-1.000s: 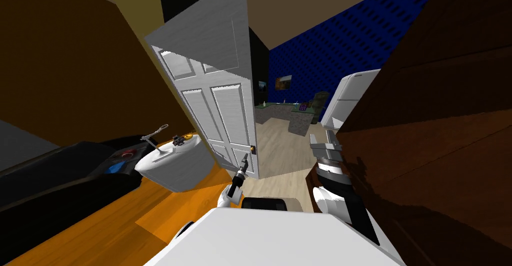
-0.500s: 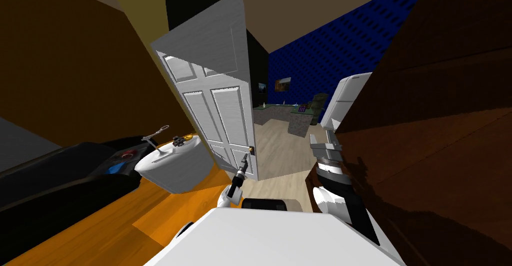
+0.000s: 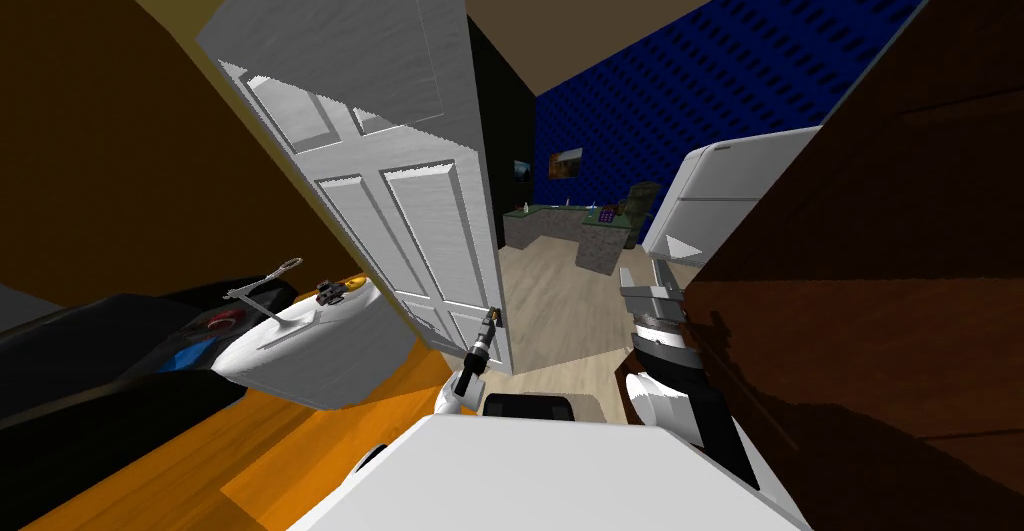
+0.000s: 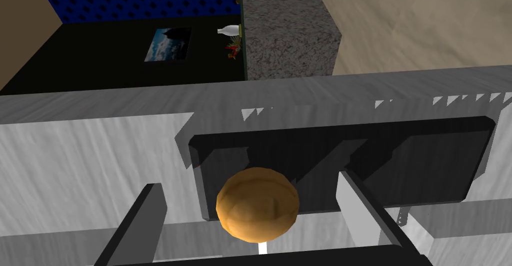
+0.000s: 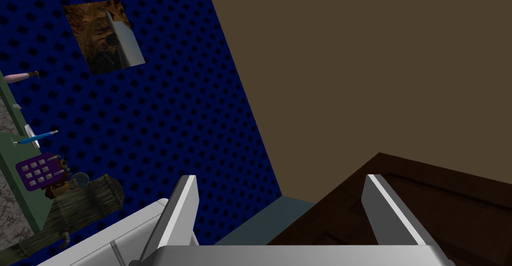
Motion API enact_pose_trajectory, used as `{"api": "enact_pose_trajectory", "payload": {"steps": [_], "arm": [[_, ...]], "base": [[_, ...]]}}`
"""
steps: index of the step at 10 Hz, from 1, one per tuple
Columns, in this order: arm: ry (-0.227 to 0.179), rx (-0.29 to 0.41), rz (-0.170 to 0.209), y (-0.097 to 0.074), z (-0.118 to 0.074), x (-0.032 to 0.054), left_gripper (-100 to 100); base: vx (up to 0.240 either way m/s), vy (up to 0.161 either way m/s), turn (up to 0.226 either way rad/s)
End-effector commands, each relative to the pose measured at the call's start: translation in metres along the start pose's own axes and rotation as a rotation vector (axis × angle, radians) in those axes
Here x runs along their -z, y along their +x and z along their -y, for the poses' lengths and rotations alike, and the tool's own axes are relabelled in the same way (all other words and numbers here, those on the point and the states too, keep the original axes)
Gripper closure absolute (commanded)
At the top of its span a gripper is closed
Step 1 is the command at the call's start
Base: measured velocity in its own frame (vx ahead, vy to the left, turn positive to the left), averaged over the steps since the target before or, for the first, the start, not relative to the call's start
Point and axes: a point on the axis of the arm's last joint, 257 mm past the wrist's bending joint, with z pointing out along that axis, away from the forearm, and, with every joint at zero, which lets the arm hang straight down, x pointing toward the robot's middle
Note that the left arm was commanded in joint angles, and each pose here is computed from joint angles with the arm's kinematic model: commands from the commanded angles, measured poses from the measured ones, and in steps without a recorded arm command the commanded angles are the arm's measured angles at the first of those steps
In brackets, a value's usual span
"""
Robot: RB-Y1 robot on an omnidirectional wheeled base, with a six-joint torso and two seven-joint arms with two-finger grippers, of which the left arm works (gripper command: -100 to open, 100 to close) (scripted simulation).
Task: Push the door open
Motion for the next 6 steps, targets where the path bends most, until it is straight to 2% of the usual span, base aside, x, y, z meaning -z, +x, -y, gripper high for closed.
{"api": "enact_pose_trajectory", "payload": {"steps": [1,2,6], "arm": [[0.0,0.0,0.0,0.0,0.0,0.0,-100],[0.0,0.0,0.0,0.0,0.0,0.0,100],[0.0,0.0,0.0,0.0,0.0,0.0,100]], "base": [[0.079,-0.031,0.017],[-0.016,0.004,-0.012],[-0.017,0.007,-0.004]]}}
